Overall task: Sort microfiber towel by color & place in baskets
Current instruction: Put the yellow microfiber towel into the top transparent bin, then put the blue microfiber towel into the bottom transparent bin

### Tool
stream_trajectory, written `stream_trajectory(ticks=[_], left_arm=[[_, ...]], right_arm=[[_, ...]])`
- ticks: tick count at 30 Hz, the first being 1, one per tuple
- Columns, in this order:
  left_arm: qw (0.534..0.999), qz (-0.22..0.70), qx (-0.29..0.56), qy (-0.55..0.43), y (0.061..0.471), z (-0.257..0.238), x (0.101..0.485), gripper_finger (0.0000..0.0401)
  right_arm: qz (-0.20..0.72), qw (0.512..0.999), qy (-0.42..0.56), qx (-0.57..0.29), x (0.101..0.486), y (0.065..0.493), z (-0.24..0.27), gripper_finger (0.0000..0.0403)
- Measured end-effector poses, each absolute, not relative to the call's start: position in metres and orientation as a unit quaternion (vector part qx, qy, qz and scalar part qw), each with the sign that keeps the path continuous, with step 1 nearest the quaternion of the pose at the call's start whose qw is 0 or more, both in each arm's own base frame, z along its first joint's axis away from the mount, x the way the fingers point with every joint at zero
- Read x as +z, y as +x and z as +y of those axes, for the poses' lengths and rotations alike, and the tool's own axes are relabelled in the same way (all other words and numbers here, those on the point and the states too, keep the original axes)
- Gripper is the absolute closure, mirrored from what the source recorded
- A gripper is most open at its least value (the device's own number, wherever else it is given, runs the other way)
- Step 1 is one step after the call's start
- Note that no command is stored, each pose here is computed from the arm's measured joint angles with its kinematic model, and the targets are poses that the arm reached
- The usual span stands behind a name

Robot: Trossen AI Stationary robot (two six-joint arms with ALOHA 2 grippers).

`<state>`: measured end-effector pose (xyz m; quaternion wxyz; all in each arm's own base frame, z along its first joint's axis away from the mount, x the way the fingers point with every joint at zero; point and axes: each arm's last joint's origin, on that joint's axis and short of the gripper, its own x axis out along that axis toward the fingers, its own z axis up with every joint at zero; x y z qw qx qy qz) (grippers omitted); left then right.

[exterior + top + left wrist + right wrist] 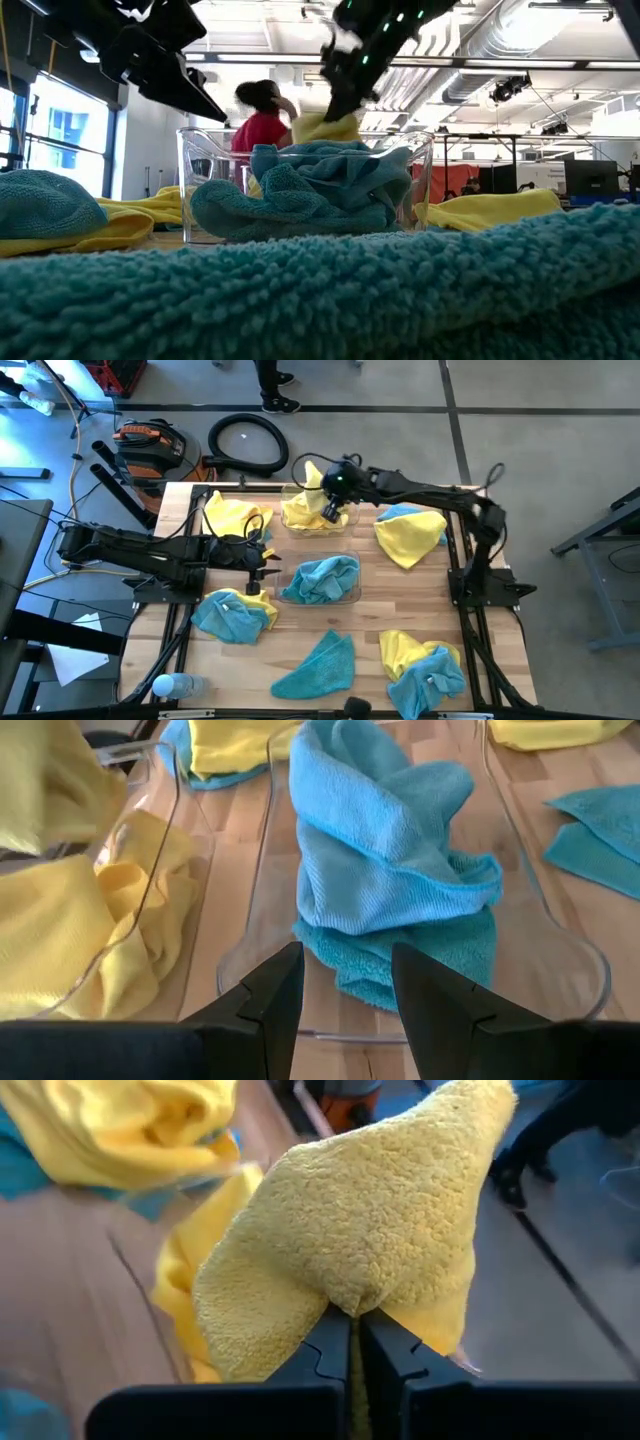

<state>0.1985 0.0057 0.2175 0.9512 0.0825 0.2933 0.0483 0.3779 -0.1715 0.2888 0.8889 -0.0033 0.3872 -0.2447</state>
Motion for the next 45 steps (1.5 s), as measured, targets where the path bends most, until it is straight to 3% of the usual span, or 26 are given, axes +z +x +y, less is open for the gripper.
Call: stream_trajectory(ticks=[7,19,24,36,45], left_arm=[[0.949,0.3,0.051,0.083,0.198,0.006,0.216,0.0259],[0.951,0.293,0.053,0.082,0.199,0.006,0.218,0.0259],[0.951,0.294,0.054,0.078,0.198,0.006,0.217,0.0259],[0.949,0.3,0.053,0.079,0.198,0.006,0.216,0.0259],[0.949,0.3,0.055,0.075,0.198,0.006,0.216,0.0259]], right_arm=[[0.468,0.855,0.052,-0.216,0.225,0.383,-0.19,0.0403],[0.519,0.825,0.081,-0.208,0.173,0.392,-0.196,0.0403],[0.514,0.823,0.099,-0.22,0.174,0.392,-0.197,0.0385],[0.501,0.828,0.103,-0.229,0.203,0.382,-0.195,0.0256],[0.437,0.859,0.104,-0.244,0.262,0.363,-0.184,0.0251]])
